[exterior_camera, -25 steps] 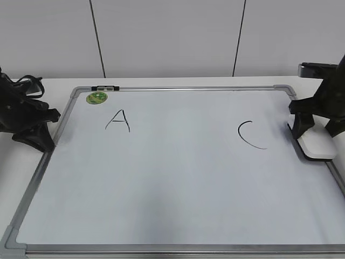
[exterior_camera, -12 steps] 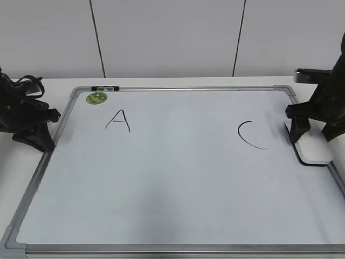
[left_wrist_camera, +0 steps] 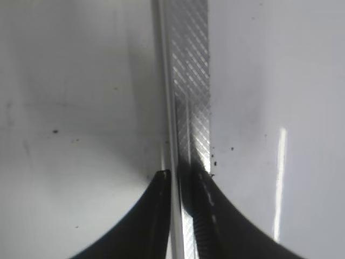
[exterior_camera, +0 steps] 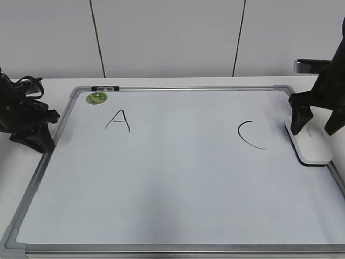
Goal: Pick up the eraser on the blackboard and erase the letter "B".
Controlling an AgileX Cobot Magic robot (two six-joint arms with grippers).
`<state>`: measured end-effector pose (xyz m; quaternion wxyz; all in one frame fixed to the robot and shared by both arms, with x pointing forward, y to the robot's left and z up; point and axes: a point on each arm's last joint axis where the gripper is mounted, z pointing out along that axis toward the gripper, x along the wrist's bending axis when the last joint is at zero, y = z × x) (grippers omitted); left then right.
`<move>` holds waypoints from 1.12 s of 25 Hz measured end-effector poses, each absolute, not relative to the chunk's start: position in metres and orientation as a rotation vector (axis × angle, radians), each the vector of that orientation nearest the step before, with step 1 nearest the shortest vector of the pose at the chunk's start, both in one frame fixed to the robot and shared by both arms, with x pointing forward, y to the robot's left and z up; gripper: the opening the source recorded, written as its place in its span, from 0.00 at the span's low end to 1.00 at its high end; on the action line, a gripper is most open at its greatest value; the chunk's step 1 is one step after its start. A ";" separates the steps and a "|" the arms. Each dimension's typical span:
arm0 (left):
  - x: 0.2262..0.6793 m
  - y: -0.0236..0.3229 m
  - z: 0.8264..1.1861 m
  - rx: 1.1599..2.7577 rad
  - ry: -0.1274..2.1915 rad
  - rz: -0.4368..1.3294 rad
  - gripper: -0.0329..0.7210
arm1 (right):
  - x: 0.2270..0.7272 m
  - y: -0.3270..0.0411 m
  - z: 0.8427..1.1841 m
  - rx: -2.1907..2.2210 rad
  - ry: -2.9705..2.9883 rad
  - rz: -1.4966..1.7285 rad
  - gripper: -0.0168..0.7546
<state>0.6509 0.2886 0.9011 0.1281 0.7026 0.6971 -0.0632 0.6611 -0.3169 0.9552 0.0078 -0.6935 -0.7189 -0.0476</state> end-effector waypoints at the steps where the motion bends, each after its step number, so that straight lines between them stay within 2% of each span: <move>1: 0.651 0.289 0.901 2.047 2.028 -0.185 0.26 | 0.662 -0.317 0.958 -2.168 -2.250 -0.153 0.87; 5: 0.651 0.289 0.912 2.054 2.012 -0.168 0.52 | 0.669 -0.317 0.981 -2.147 -2.294 -0.185 0.84; 8: 0.654 0.289 0.939 2.055 1.971 -0.125 0.60 | 0.665 -0.316 1.003 -2.161 -2.320 -0.242 0.82; 14: 0.649 0.288 1.007 2.080 1.925 -0.086 0.63 | 0.643 -0.313 1.066 -2.208 -2.381 -0.425 0.79; 20: 0.622 0.281 1.065 2.072 1.909 0.026 0.63 | 0.590 -0.307 1.131 -2.242 -2.432 -0.621 0.79; 25: 0.586 0.260 1.120 2.050 1.783 0.149 0.63 | 0.535 -0.304 1.157 -2.257 -2.463 -0.690 0.79; 28: 0.565 0.252 1.137 2.045 1.736 0.178 0.63 | 0.497 -0.304 1.164 -2.275 -2.495 -0.692 0.79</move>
